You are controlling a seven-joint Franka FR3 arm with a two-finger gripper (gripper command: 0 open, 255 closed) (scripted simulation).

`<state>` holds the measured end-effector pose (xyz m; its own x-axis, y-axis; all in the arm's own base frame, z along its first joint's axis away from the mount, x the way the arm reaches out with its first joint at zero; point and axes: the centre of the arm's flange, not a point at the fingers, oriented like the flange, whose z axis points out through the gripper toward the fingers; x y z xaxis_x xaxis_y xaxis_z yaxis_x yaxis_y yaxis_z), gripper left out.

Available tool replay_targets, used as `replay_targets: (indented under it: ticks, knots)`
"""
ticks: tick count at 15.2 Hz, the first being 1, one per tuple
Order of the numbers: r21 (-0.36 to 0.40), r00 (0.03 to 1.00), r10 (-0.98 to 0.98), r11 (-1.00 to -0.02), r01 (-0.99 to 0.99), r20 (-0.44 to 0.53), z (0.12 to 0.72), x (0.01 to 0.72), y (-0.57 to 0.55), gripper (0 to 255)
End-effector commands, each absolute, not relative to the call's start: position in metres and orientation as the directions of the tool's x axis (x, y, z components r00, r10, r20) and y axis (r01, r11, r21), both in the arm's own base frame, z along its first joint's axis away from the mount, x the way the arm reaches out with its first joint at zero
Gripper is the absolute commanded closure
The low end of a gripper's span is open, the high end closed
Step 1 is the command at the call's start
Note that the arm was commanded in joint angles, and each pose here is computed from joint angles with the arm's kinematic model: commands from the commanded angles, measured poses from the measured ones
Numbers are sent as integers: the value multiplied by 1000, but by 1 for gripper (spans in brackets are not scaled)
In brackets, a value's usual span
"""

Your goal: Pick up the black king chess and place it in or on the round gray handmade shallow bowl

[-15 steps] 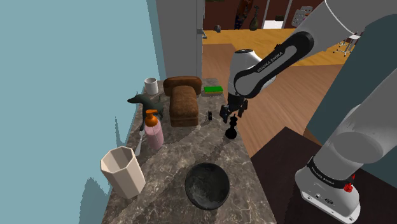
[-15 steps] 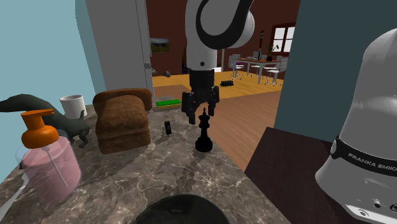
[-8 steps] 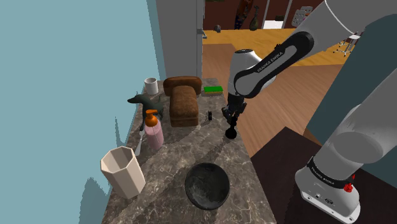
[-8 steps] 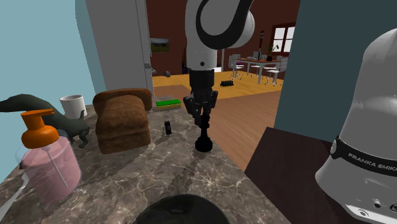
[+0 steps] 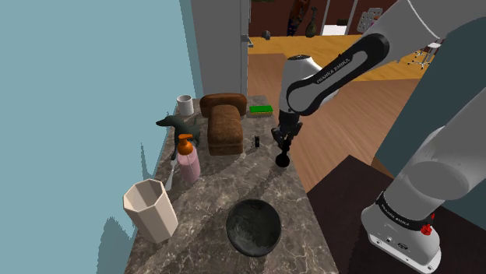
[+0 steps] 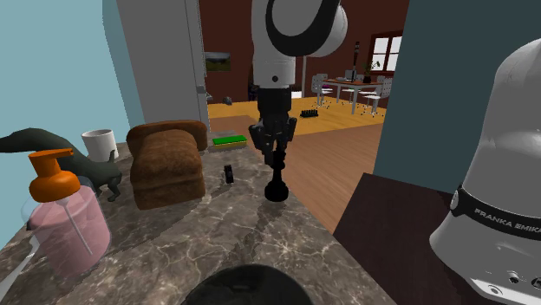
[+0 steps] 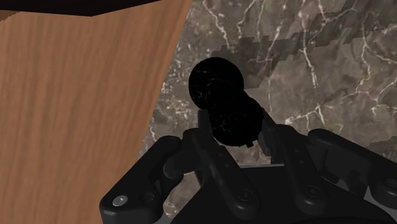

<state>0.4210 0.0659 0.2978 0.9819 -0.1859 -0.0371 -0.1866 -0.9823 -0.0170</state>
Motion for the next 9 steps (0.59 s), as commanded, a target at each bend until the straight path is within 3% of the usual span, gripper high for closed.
replay_targets:
  ticks: [1,9]
  knots:
    - [-17,982,-186,-982,-186,-38,309,419,66,255]
    - [-17,982,-186,-982,-186,-38,351,419,66,255]
